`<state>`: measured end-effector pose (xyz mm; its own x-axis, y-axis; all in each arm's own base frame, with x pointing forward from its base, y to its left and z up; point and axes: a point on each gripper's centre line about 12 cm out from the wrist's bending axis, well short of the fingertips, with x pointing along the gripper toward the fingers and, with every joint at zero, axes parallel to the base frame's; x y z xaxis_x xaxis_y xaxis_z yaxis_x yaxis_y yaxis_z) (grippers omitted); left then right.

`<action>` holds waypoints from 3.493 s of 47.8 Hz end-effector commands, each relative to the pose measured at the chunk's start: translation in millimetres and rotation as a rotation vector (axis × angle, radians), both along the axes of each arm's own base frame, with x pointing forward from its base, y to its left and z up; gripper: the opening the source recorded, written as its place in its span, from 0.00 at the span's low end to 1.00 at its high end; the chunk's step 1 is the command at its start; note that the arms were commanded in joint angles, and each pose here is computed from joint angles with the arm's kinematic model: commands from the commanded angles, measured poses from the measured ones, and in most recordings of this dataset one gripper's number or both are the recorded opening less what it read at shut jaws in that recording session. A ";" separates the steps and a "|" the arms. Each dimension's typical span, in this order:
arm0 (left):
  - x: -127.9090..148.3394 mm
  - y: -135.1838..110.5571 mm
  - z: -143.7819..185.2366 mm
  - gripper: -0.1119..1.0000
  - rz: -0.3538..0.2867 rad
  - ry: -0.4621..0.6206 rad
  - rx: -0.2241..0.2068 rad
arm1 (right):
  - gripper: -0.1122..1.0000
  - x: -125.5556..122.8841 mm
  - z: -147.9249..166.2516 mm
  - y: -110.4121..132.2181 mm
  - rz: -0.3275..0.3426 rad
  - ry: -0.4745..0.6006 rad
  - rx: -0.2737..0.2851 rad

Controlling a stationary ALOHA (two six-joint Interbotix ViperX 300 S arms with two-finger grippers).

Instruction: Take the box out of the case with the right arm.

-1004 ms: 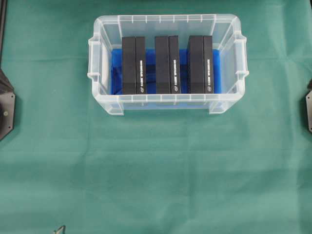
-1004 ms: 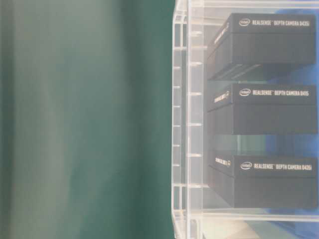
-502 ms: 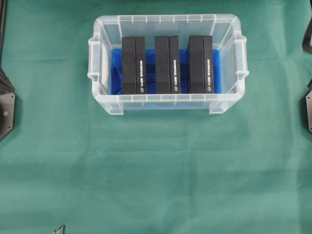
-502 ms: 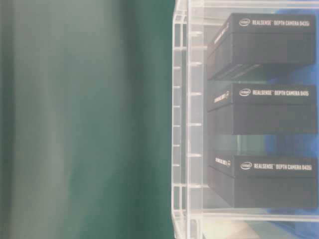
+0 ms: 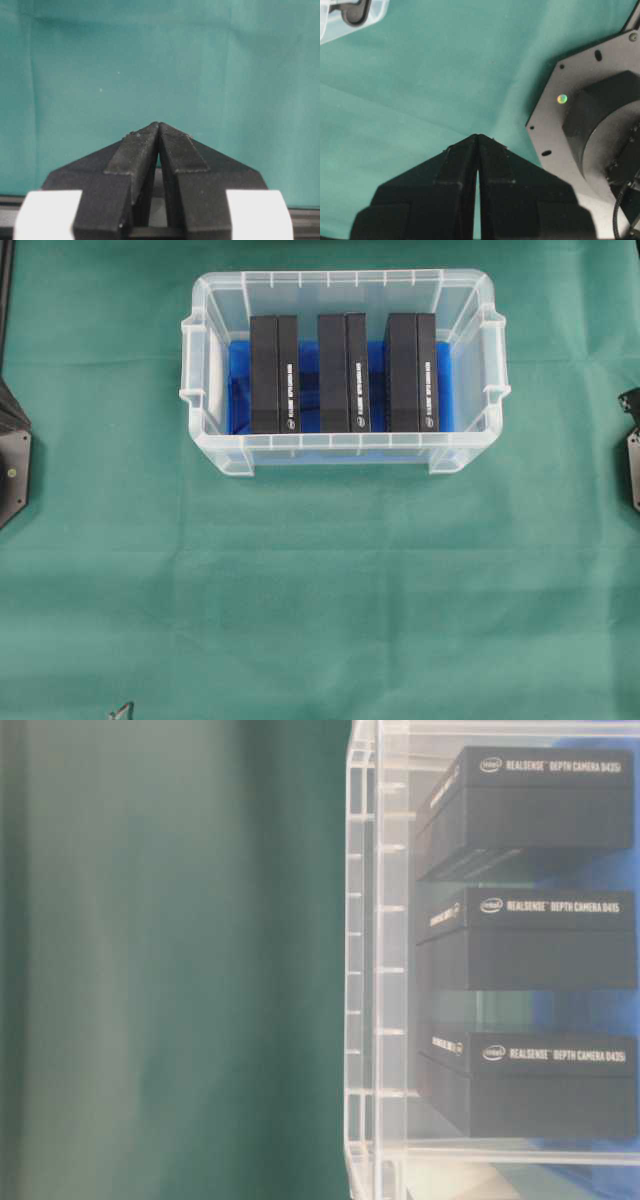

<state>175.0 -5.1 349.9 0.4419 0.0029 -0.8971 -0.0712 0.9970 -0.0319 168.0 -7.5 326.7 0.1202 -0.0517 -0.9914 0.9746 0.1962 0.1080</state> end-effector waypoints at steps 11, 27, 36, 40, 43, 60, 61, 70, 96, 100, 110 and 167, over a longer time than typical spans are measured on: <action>1.9 -0.6 8.1 0.12 -0.002 -0.026 -0.002 | 0.11 0.5 8.1 -31.2 -0.108 -0.024 -0.035; 1.2 -1.3 7.8 0.12 -0.005 -0.020 -0.003 | 0.11 -6.7 8.0 -66.8 -0.147 -0.007 -0.054; 1.2 -0.8 7.8 0.12 -0.002 -0.020 -0.003 | 0.11 -7.0 7.5 -67.3 -0.152 -0.006 -0.053; 1.6 -0.6 7.5 0.12 -0.002 -0.018 -0.002 | 0.11 -6.6 7.2 -67.6 -0.153 -0.006 -0.055; 1.2 -0.8 7.8 0.12 -0.002 -0.020 -0.003 | 0.11 -6.9 7.5 -67.5 -0.155 -0.007 -0.055; 1.4 -1.3 8.0 0.12 -0.005 -0.018 -0.003 | 0.11 -4.5 4.9 -68.7 -0.157 -0.022 -0.061; 1.4 -0.6 7.5 0.12 -0.002 -0.017 -0.001 | 0.11 -4.8 5.1 -68.6 -0.160 -0.023 -0.061; 1.5 -0.6 8.0 0.12 -0.002 -0.018 -0.002 | 0.43 -6.5 0.9 -69.9 -0.198 0.003 -0.063; 1.4 -1.1 7.5 0.12 -0.005 -0.017 -0.002 | 0.93 -4.9 -3.3 -72.5 -0.208 0.034 -0.069; 1.5 -0.4 8.0 0.12 -0.005 -0.018 0.002 | 0.93 -4.4 -3.6 -72.6 -0.212 0.034 -0.068; 1.5 -1.0 8.0 0.12 -0.007 -0.018 0.001 | 0.93 -0.2 -2.7 -74.0 -0.223 0.017 -0.069; 1.0 -0.2 8.2 0.12 -0.010 -0.019 0.009 | 0.93 242.2 -1.2 -72.9 -0.169 -0.084 -0.028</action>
